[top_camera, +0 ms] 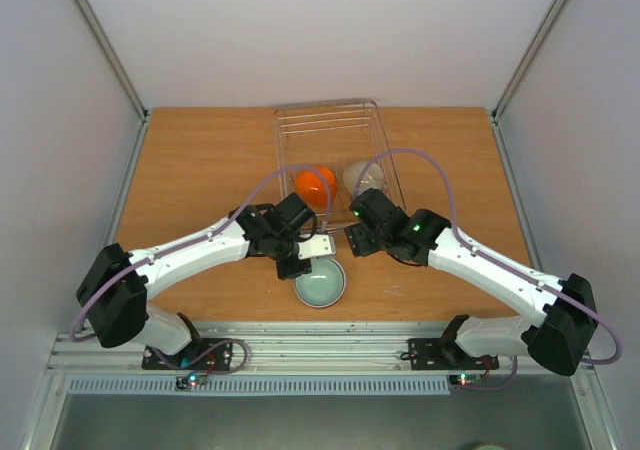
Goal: Load the bowls into the dish rack
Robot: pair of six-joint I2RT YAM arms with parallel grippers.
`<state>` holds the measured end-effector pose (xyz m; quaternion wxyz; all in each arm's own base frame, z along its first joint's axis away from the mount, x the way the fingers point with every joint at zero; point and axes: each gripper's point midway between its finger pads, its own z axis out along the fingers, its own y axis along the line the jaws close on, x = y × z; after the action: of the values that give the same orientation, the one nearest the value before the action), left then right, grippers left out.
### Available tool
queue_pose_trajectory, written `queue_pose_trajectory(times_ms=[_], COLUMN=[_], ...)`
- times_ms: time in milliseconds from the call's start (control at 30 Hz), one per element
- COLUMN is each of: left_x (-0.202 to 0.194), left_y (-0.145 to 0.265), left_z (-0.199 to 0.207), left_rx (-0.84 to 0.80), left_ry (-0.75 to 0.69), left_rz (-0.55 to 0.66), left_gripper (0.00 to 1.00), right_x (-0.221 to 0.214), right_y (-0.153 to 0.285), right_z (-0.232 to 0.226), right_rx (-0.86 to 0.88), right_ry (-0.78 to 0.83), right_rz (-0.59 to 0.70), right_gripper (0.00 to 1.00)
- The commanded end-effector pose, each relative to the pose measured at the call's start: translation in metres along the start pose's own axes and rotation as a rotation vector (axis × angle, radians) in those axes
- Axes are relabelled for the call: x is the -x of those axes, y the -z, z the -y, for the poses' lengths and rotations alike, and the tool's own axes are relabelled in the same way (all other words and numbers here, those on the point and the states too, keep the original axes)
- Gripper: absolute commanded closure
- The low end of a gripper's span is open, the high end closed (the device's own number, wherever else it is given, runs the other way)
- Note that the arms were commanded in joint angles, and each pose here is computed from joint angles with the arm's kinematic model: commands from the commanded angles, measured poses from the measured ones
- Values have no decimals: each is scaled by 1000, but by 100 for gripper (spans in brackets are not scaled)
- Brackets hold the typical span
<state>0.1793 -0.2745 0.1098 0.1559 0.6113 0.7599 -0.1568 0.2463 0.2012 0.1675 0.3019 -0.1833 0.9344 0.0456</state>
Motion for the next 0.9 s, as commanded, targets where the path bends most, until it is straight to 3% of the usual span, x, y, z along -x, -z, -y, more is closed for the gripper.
queue_pose_trajectory(times_ms=[0,467,867], left_x=[-5,-4,-9], left_y=[-9,1,-4], left_z=[-3,-21,-17], left_rx=[15,143,120], left_ry=[11,-15,-15], left_rz=[-26,-7,-23], left_gripper=[78,81,85], right_x=[0,-3,-5], right_y=[-5,-16,-20], right_z=[-1,-7,-8], right_rx=[8,16,15], right_ry=[-24,-26,-29], right_rz=[-3,-28,-38], right_gripper=[21,20,20])
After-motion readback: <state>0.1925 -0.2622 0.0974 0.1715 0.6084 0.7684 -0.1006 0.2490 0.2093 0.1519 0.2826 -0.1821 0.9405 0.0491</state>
